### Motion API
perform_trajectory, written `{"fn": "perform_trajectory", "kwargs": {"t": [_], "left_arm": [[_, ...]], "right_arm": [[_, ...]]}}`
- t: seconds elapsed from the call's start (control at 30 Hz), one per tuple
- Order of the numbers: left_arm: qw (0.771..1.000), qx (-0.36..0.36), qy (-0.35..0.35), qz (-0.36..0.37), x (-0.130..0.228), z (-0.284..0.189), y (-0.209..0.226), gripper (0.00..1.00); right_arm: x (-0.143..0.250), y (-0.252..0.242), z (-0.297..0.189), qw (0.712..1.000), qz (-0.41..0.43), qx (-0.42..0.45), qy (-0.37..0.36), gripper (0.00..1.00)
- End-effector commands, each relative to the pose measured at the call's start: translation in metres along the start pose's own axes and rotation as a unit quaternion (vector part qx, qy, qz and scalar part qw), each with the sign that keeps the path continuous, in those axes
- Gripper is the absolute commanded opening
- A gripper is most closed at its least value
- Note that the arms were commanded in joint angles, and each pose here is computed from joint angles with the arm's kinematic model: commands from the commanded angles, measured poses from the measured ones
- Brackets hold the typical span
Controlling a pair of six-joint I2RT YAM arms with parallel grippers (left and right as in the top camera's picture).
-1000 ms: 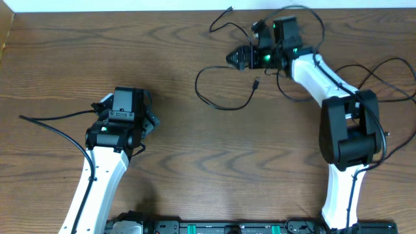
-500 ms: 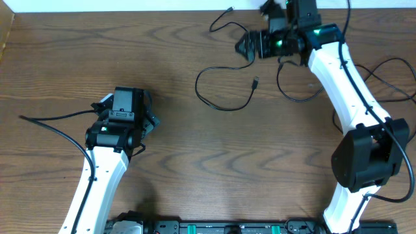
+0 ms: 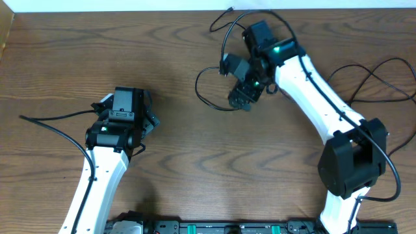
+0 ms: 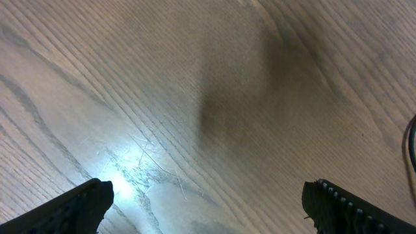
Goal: Untangle cables
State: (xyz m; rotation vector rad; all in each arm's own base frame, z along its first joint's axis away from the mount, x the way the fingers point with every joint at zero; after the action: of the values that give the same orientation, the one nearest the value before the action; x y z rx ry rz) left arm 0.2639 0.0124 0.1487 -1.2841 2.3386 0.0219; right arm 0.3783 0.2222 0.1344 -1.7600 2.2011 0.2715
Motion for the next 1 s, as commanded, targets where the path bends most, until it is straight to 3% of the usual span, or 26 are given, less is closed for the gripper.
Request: {"fn": "perform_trajectory", "kwargs": {"t": [0.0,0.37,0.57,0.63,0.8,0.97], "left_arm": [[1.0,-0.002,-0.014,0.0,-0.007,-0.003,-0.002,0.98],[1.0,-0.002,-0.014,-0.001,-0.007,-0.003,-0.002,0.98],[1.0,-0.002,-0.014,0.0,-0.007,-0.003,-0.002,0.98],[1.0,-0.002,-0.014,0.0,-0.007,-0.003,-0.002,0.98],[1.0,-0.002,-0.014,0.0,-0.007,-0.003,-0.002,0.98],[1.0,-0.002,-0.014,0.0,-0.007,-0.003,-0.002,0.98]], "right_arm": [[0.011,0.013,0.017,0.998,-0.054,-0.008,0.027,0.99],[0.018,0.035,0.081,0.996,-0.088,0.007,0.004,0.99],[0.024,0.011,0.095,0.996,0.016,0.092,0.0,0.96],[0.024,0.003,0.095,0.993,0.038,0.112,-0.008,0.92],[0.033,-0.001,0.1,0.99,0.04,0.134,0.003,0.5],[0.04,0.003,0.103,0.991,0.041,0.13,0.013,0.54]]}}
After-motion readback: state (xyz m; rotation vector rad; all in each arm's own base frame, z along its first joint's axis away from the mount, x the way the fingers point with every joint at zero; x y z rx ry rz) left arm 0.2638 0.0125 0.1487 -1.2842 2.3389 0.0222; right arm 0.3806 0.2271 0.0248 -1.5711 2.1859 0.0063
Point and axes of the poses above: each gripper's point midway between its finger pads, its own z axis out along the fingers, its own y axis along the line the jaws close on, x = y × z, the point moved 2 cm from there along -z, back along the fingers, and after that the axes turned 15 degrees about -z, right-handed, at the moved point
